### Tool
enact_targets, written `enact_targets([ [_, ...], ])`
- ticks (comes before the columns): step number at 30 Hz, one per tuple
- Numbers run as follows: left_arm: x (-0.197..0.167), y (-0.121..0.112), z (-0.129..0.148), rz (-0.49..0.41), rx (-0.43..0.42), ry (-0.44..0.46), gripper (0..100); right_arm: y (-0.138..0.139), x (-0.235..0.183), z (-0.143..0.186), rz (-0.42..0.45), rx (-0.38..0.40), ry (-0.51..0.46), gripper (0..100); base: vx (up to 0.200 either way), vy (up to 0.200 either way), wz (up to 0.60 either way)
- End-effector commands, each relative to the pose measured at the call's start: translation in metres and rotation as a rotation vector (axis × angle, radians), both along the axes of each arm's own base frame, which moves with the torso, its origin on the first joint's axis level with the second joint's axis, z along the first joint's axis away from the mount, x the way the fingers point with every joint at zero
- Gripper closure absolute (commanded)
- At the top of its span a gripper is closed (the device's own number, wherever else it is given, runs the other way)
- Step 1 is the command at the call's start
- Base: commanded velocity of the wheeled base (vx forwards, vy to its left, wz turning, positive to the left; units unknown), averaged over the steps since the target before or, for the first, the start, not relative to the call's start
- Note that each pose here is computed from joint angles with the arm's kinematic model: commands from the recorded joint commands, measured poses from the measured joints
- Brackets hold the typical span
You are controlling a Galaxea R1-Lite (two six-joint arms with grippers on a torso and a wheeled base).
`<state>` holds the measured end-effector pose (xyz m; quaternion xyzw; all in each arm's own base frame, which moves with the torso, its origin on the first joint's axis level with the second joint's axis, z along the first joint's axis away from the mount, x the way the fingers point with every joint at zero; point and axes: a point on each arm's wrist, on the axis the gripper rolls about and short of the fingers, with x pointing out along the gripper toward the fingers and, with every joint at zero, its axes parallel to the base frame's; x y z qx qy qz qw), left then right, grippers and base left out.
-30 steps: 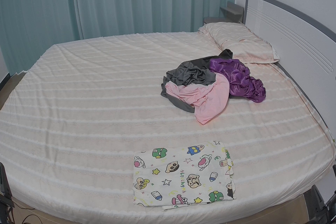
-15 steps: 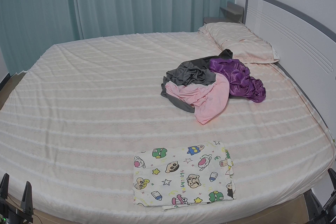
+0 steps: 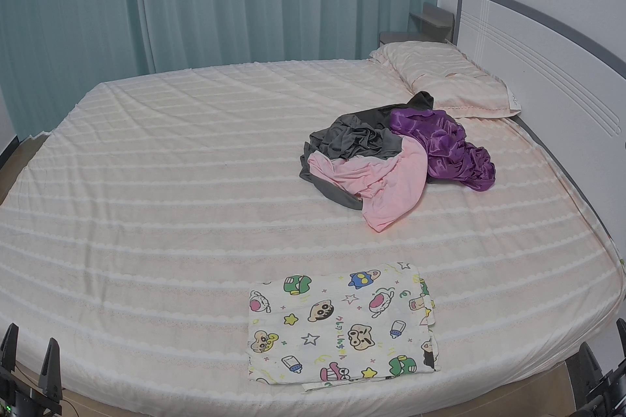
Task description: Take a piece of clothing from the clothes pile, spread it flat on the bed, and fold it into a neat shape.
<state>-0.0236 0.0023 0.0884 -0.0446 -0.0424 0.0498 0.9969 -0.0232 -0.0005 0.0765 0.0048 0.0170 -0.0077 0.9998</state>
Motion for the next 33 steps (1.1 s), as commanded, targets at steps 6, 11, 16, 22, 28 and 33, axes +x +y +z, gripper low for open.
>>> enact_targets([
  [6, 0.0002, 0.0014, -0.0052, 0.073, 0.108, 0.021, 0, -0.0003, -0.0002, -0.0016, -0.011, 0.019, -0.016, 0, 0.000, 0.000, 0.00],
  [11, 0.0005, -0.0032, -0.0053, -0.138, 0.086, 0.009, 0, -0.0003, 0.0004, -0.0012, -0.011, 0.019, -0.033, 0, 0.000, 0.000, 0.00],
  [16, 0.0021, -0.0041, -0.0049, -0.182, 0.044, 0.027, 0, -0.0003, 0.0004, -0.0012, -0.011, 0.019, -0.033, 0, 0.000, 0.000, 0.00],
  [22, 0.0008, -0.0006, -0.0137, -0.020, 0.064, 0.099, 0, -0.0003, 0.0004, -0.0011, -0.014, 0.021, -0.035, 0, 0.000, 0.000, 0.00],
  [28, 0.0010, -0.0007, -0.0122, -0.025, 0.068, 0.083, 0, -0.0003, 0.0004, -0.0012, -0.014, 0.019, -0.033, 0, 0.000, 0.000, 0.00],
  [33, 0.0009, -0.0006, -0.0122, -0.019, 0.057, 0.081, 0, -0.0003, 0.0004, -0.0012, -0.011, 0.016, -0.033, 0, 0.000, 0.000, 0.00],
])
